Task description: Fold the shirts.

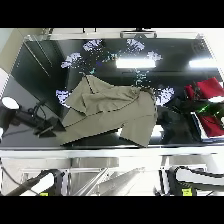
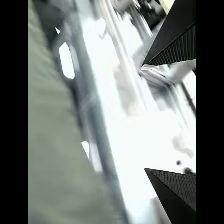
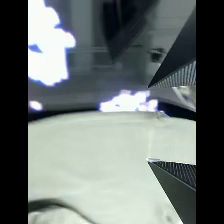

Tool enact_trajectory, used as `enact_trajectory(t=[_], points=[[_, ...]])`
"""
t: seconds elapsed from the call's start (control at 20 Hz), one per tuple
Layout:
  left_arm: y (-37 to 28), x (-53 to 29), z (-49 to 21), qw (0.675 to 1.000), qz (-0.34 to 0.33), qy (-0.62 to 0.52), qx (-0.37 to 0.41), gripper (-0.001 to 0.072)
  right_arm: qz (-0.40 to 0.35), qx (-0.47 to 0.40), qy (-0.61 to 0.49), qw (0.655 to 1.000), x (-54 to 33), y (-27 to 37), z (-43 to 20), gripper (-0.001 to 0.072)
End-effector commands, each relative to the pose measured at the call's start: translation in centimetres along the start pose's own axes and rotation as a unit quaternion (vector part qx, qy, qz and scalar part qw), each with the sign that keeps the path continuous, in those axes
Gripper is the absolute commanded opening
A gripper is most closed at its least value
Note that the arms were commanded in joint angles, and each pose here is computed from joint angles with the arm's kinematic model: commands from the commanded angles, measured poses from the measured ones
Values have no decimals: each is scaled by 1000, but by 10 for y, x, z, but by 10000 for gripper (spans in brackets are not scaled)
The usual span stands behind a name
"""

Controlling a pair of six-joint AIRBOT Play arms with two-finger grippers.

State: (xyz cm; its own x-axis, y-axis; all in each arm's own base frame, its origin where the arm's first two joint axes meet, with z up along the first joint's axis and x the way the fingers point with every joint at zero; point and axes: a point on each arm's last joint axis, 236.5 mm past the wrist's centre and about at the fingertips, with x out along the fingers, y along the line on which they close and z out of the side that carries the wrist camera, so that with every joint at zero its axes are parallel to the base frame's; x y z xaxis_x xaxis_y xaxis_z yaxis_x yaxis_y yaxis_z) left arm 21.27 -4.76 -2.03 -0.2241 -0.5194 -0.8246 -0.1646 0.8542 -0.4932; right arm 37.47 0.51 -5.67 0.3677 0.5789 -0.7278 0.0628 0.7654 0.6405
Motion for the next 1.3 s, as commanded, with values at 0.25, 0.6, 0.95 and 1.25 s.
enact_trajectory(t=[0.25,0.6,0.95,1.25], points=[[72,2,-47,992,107,-32,-59,677,-1,5,115,993,64,-3,-50,497],[92,8,-32,992,45,-39,-109,677,40,-39,100,993,82,31,-33,292],[98,30,-2,992,6,-46,-115,676,43,-53,88,994,77,36,-18,227],[104,48,28,991,-14,-70,-114,677,43,-53,87,994,77,36,-18,226]])
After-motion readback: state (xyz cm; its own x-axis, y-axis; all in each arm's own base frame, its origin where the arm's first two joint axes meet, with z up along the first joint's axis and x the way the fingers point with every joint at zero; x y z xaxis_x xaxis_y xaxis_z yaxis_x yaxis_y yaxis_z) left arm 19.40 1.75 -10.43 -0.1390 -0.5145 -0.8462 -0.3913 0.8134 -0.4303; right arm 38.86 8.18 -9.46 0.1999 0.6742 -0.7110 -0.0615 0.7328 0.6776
